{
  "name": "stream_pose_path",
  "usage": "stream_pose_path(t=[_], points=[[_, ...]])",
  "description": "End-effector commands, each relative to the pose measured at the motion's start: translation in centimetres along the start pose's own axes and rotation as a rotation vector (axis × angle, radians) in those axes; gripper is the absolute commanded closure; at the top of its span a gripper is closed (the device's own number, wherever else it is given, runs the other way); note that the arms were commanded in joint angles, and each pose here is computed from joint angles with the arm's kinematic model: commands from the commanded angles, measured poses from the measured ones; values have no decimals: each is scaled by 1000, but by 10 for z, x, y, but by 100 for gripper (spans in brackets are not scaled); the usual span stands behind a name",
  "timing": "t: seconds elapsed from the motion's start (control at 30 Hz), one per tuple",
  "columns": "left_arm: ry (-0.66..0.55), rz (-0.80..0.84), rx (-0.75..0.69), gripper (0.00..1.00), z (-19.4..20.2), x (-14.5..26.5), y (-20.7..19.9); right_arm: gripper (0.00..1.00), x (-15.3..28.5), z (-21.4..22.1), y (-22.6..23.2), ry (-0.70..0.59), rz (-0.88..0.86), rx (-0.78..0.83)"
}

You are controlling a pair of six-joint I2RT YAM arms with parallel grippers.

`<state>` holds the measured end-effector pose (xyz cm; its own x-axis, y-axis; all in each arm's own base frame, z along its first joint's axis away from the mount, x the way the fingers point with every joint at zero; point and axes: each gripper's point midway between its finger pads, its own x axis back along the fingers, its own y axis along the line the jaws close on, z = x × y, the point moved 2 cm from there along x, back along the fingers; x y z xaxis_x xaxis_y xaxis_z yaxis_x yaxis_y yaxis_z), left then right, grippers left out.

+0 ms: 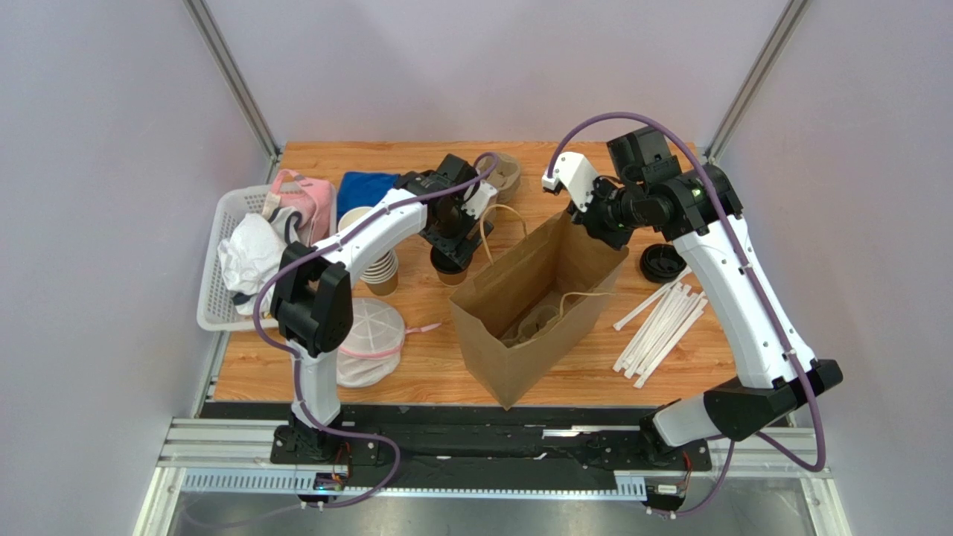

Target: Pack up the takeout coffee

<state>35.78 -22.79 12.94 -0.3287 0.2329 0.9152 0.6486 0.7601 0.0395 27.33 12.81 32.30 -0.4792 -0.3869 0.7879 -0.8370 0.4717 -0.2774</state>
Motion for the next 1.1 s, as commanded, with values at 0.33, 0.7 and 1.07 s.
stream_pose_path(t=[0.33,0.7,1.07], points=[[96,47,-44,47,27,-2,-9,100,22,47,44,204,-188,-51],[-60,7,-106,78,6,84,-1,100,20,45,46,191,-200,-67],[-397,87,-85,91,-35,221,15,100,18,38,49,155,-200,-117]])
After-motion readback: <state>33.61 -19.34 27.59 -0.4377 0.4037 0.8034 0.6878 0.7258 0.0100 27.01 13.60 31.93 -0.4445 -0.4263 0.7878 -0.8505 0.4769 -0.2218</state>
